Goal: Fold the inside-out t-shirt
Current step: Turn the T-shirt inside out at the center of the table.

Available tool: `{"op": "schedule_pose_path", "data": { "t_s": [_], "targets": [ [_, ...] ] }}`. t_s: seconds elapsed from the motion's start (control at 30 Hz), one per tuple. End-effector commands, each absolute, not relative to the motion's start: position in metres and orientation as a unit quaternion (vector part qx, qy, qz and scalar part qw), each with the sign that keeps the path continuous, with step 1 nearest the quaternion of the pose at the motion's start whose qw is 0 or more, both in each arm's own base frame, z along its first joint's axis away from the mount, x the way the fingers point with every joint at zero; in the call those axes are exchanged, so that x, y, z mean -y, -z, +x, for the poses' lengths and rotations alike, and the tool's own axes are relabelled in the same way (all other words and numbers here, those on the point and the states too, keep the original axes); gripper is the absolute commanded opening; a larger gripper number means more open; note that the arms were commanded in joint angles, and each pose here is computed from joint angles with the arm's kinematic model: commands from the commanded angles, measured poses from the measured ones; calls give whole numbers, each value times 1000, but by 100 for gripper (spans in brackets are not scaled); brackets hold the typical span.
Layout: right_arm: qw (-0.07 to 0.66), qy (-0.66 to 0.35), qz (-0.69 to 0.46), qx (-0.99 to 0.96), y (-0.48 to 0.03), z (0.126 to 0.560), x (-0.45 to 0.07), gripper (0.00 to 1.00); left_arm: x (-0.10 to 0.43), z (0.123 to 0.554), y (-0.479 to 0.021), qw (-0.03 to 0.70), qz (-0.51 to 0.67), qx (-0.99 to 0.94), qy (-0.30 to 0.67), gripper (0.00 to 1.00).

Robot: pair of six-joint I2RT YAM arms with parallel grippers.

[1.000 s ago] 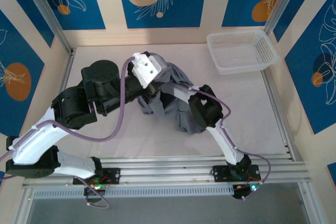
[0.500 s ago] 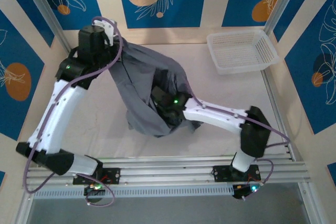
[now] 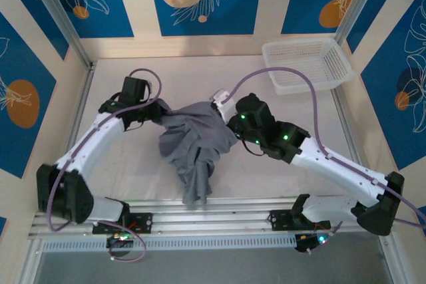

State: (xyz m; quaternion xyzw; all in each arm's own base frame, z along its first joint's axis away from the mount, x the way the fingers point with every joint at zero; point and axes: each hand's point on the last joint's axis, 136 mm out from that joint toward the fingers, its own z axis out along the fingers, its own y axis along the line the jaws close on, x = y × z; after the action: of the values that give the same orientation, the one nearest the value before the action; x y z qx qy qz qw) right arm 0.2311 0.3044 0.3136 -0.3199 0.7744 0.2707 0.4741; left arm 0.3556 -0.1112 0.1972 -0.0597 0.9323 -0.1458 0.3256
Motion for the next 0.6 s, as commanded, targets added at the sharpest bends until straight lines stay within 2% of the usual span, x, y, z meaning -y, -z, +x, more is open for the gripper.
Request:
{"op": "schedule_pose_path", "data": {
  "t_s": [0.0,0.07,0.17,0.3,0.47,0.5,0.53,0.57],
  "targets": [
    [520,-282,-238,-770,-332,248,-295,0,139,343,-292,425,-35,-861,277,57],
    [514,-275,-228,-780,-322,252,-297,0,168,318,-324,426,6,-829,361,66],
    [509,-261,-201,-795,-313,263,-298,0,220,272,-348,389,76,-800,450,72],
    [502,-231,-147,-821,-309,278,-292,0,277,226,-327,292,141,-800,504,77],
    [484,-243,-141,-829,-300,277,-308,0,299,227,-293,255,131,-799,528,81],
    [479,-247,-142,-830,-298,276,-311,0,302,229,-292,255,133,-797,532,79],
    [476,-247,-140,-832,-295,275,-312,0,303,230,-291,256,135,-795,532,70],
    [474,-246,-134,-835,-294,276,-311,0,303,232,-290,260,139,-796,529,52]
  ]
}}
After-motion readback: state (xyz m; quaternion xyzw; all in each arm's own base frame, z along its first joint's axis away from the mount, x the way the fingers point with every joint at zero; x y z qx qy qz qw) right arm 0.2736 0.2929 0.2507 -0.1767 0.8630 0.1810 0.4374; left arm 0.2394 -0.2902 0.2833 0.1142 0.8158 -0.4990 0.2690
